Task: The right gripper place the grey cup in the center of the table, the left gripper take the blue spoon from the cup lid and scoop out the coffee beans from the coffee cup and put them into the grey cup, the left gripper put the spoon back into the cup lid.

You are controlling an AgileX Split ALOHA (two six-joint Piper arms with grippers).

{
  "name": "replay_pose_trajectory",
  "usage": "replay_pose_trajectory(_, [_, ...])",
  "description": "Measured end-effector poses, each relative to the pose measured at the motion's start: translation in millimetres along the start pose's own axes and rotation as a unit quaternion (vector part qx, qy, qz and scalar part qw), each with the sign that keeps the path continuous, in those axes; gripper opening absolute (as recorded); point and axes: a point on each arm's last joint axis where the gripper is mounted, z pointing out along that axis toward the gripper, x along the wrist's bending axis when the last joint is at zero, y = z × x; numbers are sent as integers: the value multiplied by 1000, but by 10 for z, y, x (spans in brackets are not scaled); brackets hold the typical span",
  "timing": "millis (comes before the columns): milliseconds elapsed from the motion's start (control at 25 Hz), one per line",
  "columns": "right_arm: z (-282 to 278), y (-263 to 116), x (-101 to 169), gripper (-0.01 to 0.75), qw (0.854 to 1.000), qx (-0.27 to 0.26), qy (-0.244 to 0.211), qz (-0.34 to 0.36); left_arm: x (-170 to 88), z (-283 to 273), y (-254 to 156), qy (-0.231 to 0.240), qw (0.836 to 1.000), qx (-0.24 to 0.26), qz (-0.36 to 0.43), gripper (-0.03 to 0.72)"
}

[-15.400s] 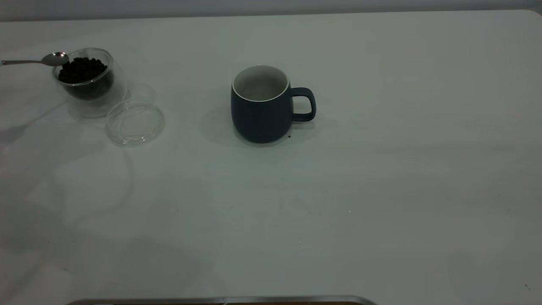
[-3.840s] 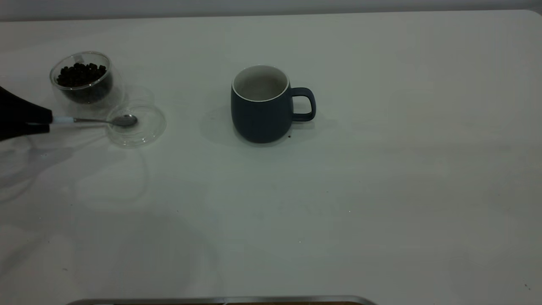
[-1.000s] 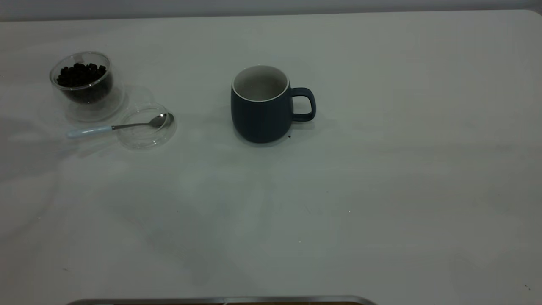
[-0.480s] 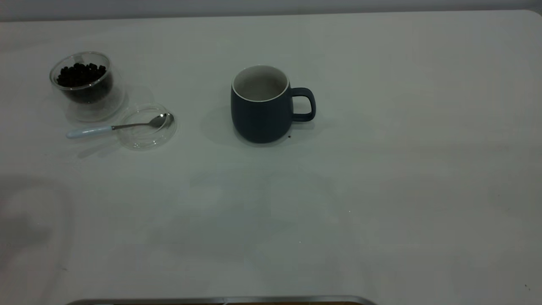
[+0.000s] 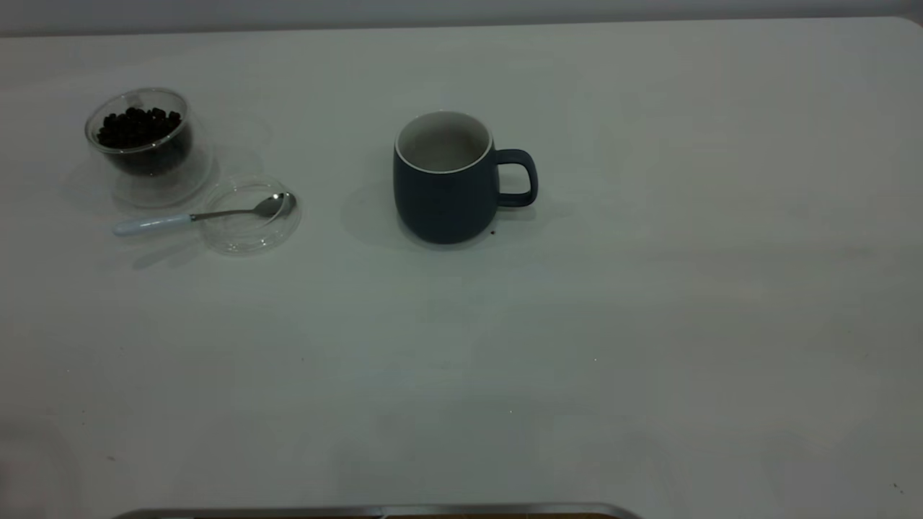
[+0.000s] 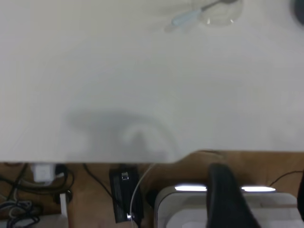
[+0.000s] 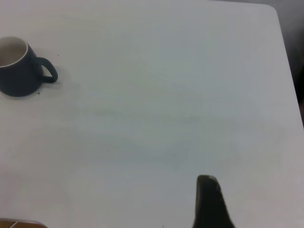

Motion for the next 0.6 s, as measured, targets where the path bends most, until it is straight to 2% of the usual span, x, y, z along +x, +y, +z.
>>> replay_pose_trajectory(160, [0, 0, 0, 503, 1000, 0, 0, 0, 11, 162, -393, 0, 1000, 17, 1, 431])
replay_pose_trajectory(400, [0, 0, 0, 503, 1000, 0, 0, 0, 37, 473, -912, 10, 997, 43, 58, 431])
replay_pose_trajectory(600, [0, 0, 0, 503, 1000, 0, 0, 0, 46, 435, -1068, 11, 996, -16, 87, 431])
